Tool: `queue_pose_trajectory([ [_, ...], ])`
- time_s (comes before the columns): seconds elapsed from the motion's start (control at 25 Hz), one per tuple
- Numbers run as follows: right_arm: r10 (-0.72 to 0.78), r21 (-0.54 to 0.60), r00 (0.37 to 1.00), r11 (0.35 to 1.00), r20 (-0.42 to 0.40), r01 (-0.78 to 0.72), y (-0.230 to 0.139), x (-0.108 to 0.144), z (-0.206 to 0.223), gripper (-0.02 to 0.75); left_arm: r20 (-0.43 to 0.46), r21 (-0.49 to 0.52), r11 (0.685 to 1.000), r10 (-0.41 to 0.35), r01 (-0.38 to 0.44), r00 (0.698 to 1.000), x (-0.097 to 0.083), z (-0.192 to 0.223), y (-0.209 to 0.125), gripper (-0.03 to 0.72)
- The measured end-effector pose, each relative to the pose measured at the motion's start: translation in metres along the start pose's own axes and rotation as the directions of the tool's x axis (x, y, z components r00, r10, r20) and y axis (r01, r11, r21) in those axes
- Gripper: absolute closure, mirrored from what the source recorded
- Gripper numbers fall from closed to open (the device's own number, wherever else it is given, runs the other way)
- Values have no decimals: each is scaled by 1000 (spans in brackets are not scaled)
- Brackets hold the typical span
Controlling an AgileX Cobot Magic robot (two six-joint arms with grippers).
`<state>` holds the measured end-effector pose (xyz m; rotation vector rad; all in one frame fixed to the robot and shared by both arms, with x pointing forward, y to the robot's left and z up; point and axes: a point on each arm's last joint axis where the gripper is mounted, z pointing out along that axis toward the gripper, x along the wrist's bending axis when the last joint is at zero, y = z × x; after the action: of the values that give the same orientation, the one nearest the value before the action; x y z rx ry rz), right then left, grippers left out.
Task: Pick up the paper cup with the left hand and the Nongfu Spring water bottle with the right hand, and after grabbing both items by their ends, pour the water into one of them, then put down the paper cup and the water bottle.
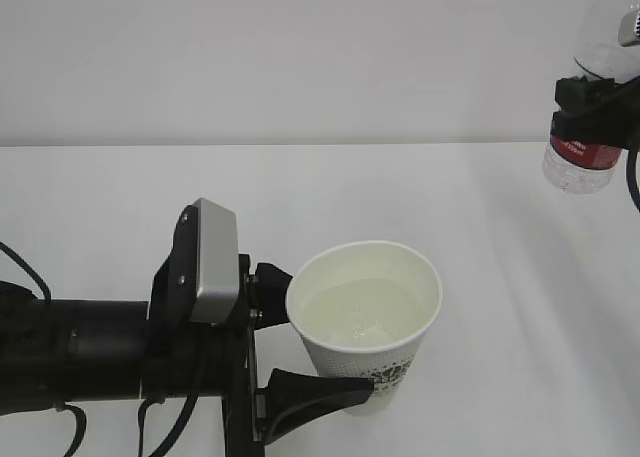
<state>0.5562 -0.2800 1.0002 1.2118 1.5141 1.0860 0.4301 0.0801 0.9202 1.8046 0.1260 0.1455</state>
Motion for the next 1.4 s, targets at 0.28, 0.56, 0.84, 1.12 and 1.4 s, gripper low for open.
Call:
queue_pose_trajectory([
  [0.28, 0, 2, 1000, 1000, 0, 0, -1, 0, 0, 374, -54, -16, 999, -32, 31, 998, 5, 0, 1, 153],
  [0.56, 0, 2, 1000, 1000, 0, 0, -1, 0, 0, 375, -114, -34, 998, -53, 49, 992, 11, -1, 2, 153],
  [0.84, 2, 2, 1000, 1000, 2, -2, -1, -1, 0, 375, -200, -53, 997, -57, 47, 978, 18, -2, 4, 153],
  [1.12, 2, 2, 1000, 1000, 2, -2, -1, -1, 0, 375, -271, -75, 995, -90, 73, 958, 25, -4, 4, 154],
  [1.4, 2, 2, 1000, 1000, 2, -2, -1, -1, 0, 376, -320, -80, 994, -101, 80, 942, 36, -12, 3, 154],
])
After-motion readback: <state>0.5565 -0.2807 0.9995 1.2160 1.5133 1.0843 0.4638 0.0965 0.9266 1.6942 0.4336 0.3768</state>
